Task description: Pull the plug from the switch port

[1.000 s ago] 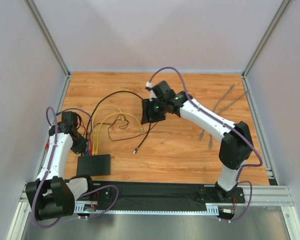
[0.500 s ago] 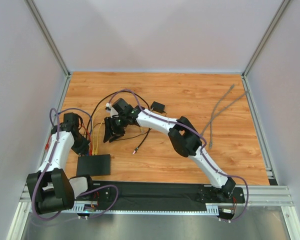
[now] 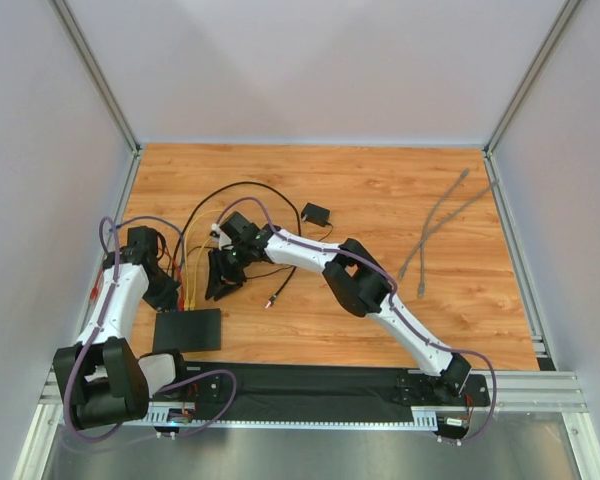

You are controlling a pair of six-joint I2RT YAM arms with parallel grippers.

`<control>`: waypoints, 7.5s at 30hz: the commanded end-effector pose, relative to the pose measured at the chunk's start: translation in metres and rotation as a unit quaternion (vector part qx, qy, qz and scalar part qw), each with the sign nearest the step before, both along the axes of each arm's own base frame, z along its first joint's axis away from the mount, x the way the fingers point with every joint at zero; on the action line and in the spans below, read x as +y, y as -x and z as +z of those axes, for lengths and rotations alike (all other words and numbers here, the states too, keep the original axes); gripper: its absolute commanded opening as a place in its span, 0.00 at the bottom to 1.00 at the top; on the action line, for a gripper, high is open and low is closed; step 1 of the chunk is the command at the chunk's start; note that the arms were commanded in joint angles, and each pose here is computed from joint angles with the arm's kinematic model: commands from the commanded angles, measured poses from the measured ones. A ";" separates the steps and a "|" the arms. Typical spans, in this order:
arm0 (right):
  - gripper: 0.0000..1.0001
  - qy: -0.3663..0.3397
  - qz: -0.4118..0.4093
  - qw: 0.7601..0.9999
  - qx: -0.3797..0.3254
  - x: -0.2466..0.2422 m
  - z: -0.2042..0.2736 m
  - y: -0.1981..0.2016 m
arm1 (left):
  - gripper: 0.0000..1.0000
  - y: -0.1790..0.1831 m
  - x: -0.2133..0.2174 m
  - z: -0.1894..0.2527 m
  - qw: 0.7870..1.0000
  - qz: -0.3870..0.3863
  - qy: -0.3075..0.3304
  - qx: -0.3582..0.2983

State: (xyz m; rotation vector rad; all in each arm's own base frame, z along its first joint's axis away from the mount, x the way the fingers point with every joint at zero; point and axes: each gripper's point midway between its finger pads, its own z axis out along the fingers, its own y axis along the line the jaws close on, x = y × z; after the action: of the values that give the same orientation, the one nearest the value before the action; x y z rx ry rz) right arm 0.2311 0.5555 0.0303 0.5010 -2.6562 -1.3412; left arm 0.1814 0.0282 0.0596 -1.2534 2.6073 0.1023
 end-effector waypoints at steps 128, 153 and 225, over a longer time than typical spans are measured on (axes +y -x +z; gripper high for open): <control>0.00 -0.131 -0.120 0.970 -0.165 -0.162 0.322 -0.049 | 0.00 0.014 0.000 0.036 0.999 0.029 0.026 -0.010; 0.05 0.266 -0.349 0.899 0.010 -0.477 0.030 -0.102 | 0.00 -0.001 0.047 0.077 0.994 0.010 -0.103 -0.047; 0.34 -0.124 0.082 0.987 0.056 0.049 0.018 0.042 | 0.00 0.008 0.021 -0.008 0.996 0.036 0.034 0.077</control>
State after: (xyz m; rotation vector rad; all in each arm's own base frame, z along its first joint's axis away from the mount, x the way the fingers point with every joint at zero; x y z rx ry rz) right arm 0.1889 0.5966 0.0368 0.5970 -2.4061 -1.5436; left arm 0.1670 0.0484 0.0489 -1.4229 2.7014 0.1600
